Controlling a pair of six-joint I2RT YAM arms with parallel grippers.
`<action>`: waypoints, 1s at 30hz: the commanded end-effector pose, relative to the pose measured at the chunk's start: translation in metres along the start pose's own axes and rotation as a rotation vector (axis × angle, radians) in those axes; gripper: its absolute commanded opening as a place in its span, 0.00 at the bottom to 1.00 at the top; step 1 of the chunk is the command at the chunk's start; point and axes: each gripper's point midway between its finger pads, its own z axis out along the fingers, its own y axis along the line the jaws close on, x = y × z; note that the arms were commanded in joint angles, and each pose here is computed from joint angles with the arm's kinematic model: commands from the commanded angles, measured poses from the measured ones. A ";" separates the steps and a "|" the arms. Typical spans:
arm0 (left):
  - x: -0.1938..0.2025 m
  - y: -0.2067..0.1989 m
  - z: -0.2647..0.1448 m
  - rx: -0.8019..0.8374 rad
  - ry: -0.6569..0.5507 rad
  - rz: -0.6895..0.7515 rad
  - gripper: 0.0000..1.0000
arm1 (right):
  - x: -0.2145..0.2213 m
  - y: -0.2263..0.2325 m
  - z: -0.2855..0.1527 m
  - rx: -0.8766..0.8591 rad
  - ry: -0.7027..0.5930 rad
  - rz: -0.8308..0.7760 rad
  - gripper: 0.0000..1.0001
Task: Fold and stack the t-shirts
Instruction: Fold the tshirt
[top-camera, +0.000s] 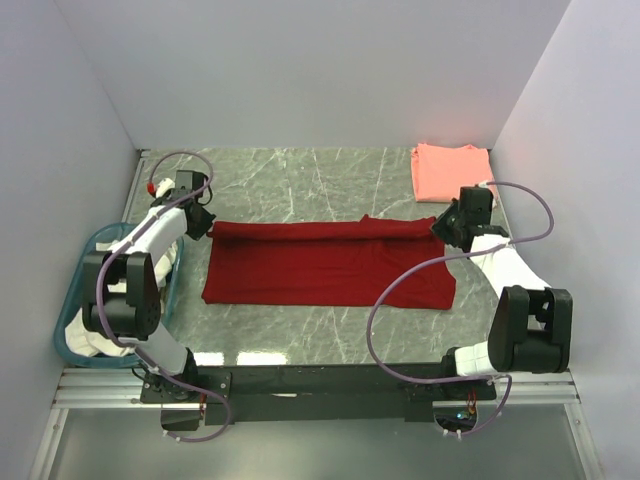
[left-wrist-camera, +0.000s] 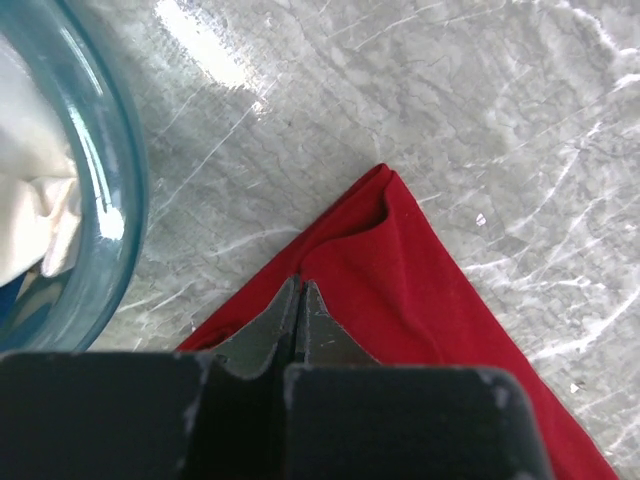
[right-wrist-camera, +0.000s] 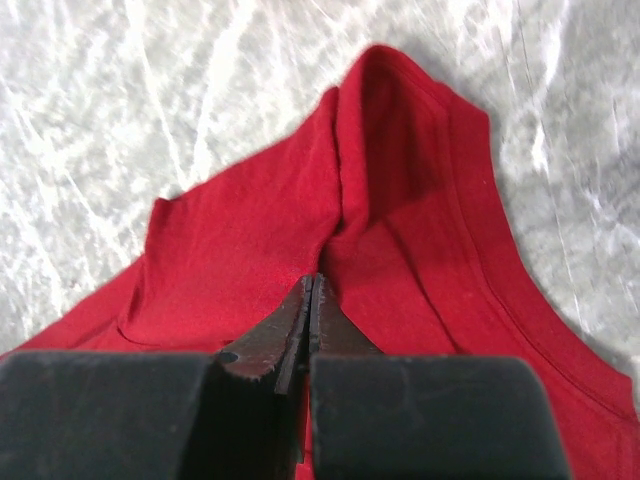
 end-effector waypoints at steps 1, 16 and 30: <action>-0.014 -0.005 -0.017 0.048 -0.039 -0.027 0.00 | -0.013 -0.001 -0.007 -0.004 -0.063 0.010 0.00; 0.010 0.018 -0.013 0.048 0.004 -0.040 0.00 | 0.019 -0.021 -0.005 0.005 -0.010 0.026 0.00; 0.047 0.023 -0.015 0.137 0.109 -0.080 0.45 | 0.042 -0.033 0.003 -0.016 0.068 0.062 0.37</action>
